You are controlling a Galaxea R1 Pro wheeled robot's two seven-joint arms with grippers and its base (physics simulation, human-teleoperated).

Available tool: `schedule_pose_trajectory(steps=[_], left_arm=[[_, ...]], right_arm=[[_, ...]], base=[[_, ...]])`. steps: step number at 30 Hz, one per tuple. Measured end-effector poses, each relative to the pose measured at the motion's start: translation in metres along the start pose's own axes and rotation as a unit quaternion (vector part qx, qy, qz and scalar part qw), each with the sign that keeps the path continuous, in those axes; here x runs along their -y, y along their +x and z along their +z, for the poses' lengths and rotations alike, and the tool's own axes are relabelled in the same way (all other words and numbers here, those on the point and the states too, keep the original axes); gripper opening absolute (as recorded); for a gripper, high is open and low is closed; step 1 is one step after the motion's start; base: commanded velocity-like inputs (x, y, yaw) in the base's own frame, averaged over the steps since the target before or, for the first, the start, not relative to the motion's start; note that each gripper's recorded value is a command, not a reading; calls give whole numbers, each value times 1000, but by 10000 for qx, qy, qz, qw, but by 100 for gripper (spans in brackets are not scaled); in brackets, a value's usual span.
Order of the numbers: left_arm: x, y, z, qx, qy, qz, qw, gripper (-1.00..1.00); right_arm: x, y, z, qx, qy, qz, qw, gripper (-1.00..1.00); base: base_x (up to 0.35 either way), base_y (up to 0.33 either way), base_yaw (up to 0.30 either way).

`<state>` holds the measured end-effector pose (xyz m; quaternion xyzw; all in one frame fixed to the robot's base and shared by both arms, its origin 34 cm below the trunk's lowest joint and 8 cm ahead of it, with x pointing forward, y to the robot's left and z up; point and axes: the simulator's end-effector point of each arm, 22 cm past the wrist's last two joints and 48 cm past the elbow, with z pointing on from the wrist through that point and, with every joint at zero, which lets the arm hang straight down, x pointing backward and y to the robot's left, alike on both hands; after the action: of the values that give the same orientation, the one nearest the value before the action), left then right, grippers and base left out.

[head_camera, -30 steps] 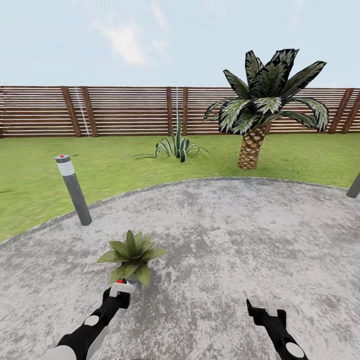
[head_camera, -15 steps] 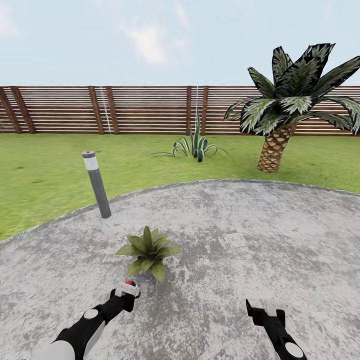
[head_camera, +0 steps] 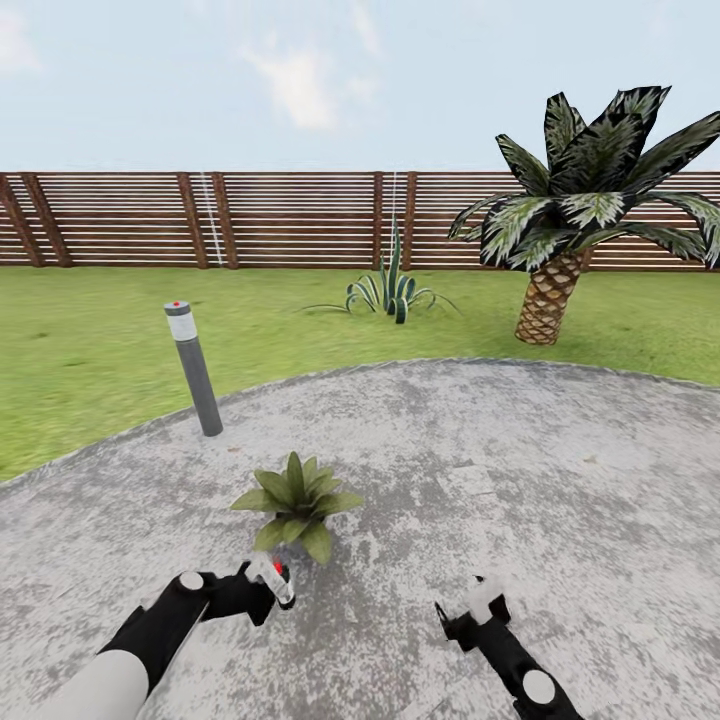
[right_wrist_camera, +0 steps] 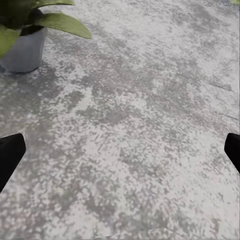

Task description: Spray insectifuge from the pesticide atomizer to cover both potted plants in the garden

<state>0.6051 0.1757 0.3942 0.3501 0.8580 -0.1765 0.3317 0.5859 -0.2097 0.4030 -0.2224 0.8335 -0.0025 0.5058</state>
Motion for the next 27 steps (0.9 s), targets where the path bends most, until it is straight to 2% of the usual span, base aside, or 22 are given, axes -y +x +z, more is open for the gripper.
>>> schedule_pose_trajectory(steps=[1,3,4,7,12,15,18,19,20,22,26,27], left_arm=[[0,1,0,-35,17,39,10000,-100],[0,10,-2,-213,47,222,9995,-100],[0,12,-2,-262,50,270,9993,-100],[0,27,-5,-554,116,551,9969,-100],[15,40,-7,-837,491,809,9920,-100],[22,44,-8,-960,657,928,9889,-100],[25,49,-9,-1080,728,1049,9859,-100],[25,51,-9,-1126,748,1094,9848,-100],[26,52,-10,-1169,766,1135,9837,-100],[27,54,-10,-1229,788,1191,9821,-100],[28,56,-10,-1301,809,1272,9800,-100],[28,55,-9,-1293,807,1285,9799,-100]], right_arm=[[-6,-2,0,16,-129,-36,9999,100],[-31,-9,0,38,-680,-120,9976,100],[-37,-12,0,43,-819,-134,9965,100],[-60,-33,0,76,-1483,-198,9887,100],[-71,-58,-4,-35,-1914,-221,9813,100],[-80,-68,-8,-148,-2243,-208,9742,100],[-84,-86,-8,-152,-2613,-355,9645,100],[-85,-93,-7,-156,-2735,-475,9606,100],[-85,-98,-7,-171,-2831,-609,9570,-100],[-84,-101,-6,-225,-2940,-850,9518,-100],[-86,-101,-8,-279,-3071,-1016,9458,-100],[-91,-102,-11,-285,-3189,-1043,9416,-100]], base=[[0,0,0],[0,0,0],[0,0,0],[0,0,0],[0,0,0],[0,0,0],[0,0,0],[0,0,0],[0,0,0],[0,0,0],[0,0,0],[0,0,0]])
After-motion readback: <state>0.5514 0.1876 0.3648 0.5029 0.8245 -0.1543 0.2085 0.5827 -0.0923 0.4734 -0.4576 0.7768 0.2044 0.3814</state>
